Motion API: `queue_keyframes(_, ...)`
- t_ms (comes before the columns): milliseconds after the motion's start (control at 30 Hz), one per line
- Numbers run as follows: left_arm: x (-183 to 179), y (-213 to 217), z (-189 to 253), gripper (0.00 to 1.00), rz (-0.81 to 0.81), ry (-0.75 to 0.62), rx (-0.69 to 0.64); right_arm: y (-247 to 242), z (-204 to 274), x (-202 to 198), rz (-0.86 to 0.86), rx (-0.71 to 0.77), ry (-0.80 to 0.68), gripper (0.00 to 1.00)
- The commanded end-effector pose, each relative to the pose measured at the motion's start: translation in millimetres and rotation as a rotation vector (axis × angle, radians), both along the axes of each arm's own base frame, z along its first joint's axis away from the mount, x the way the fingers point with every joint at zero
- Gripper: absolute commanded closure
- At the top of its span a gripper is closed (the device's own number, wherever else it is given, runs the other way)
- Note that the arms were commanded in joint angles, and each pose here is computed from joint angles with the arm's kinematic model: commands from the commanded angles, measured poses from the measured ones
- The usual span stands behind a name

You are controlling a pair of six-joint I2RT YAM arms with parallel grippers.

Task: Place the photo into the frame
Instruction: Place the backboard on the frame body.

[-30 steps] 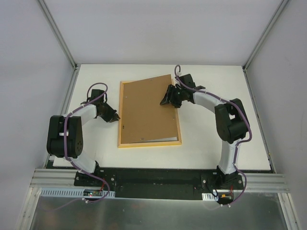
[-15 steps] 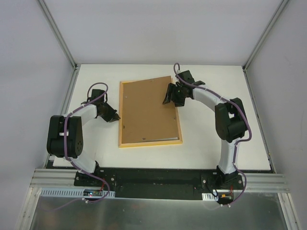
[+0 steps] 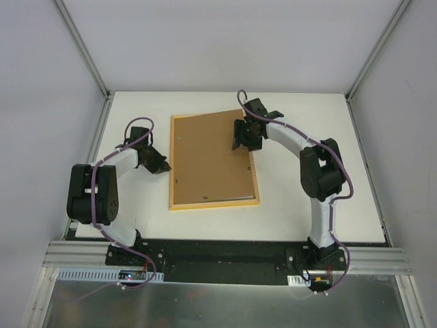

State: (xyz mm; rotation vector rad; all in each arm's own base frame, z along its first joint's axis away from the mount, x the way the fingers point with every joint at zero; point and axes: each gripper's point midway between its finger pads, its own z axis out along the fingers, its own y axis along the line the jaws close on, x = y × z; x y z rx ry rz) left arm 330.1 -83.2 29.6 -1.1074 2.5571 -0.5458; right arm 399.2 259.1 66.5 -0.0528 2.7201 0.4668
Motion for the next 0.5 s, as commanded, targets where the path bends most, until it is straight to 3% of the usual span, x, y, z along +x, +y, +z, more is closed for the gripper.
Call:
queue_keyframes(0, -26.8, 7.2, -28.0, 0.96, -0.013, 0.127, 0.065, 12.1, 10.3, 1.1, 0.038, -0.031, -0.028, 0.35)
queue_keyframes(467, -28.0, 7.1, -29.1, 0.96, -0.009, 0.132, 0.064, -13.4, 21.6, 4.0, 0.026, -0.167, -0.073, 0.25)
